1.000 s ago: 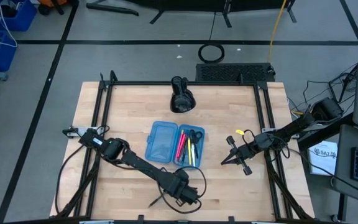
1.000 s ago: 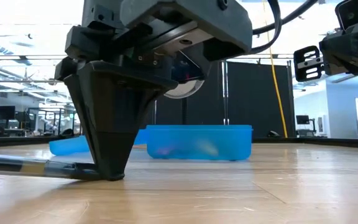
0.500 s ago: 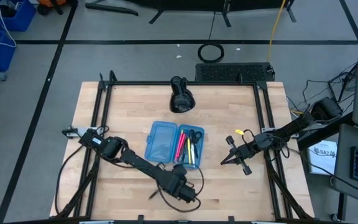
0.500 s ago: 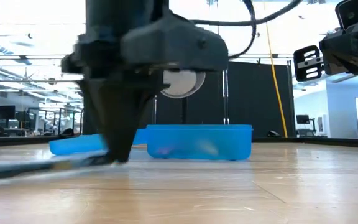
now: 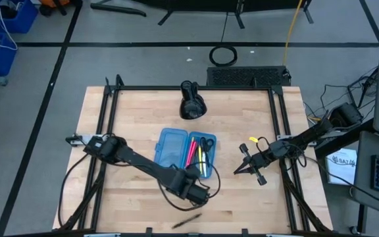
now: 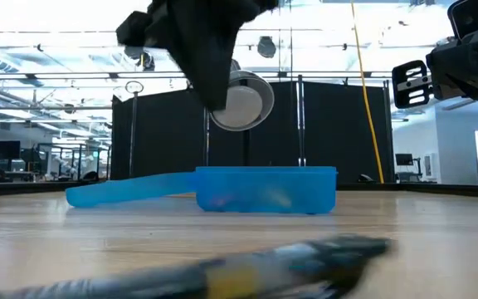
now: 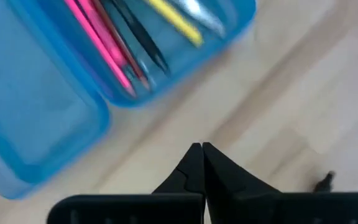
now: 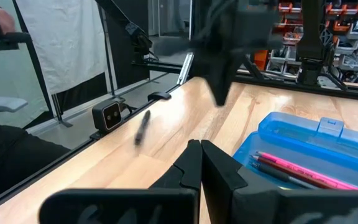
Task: Pick & place school supplies into a supply box
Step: Put the black pen into the blue supply box
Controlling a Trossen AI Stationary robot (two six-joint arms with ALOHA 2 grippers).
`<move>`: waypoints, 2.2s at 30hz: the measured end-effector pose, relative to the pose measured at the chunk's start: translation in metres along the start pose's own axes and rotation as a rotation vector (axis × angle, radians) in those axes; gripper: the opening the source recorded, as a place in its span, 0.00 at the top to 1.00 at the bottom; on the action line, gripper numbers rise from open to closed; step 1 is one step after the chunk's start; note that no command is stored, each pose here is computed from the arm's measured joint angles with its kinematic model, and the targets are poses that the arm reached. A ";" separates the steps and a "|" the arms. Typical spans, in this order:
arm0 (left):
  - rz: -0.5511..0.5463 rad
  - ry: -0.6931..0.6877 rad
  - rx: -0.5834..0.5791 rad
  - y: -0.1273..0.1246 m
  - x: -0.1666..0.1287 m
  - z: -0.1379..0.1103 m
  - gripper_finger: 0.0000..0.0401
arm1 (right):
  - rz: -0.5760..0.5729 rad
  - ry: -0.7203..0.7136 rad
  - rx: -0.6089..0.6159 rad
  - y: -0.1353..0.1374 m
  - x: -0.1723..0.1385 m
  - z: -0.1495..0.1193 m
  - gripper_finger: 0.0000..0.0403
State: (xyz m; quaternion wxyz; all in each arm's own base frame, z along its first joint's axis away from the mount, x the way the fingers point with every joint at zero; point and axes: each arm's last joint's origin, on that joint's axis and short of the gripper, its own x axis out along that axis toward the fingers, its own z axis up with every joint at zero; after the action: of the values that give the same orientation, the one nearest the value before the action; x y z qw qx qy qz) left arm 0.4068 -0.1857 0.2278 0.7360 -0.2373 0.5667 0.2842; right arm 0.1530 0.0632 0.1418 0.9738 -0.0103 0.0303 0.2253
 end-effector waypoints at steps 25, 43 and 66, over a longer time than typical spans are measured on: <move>-0.369 -0.159 0.366 -0.069 -0.023 -0.121 0.99 | -0.001 0.009 0.000 0.000 0.000 -0.001 1.00; -0.518 -0.123 0.529 -0.088 0.053 -0.048 0.86 | -0.078 -0.001 -0.024 -0.002 0.000 0.000 1.00; -0.632 -0.021 0.610 -0.102 0.093 -0.061 0.97 | -0.077 0.012 -0.027 -0.002 0.000 -0.001 1.00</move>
State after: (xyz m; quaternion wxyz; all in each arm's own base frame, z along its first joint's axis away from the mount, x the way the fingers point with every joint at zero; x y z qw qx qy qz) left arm 0.4521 -0.2869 0.1253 0.8290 -0.1678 0.5166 -0.1329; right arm 0.1539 0.0612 0.1408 0.9813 -0.0258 0.0328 0.1879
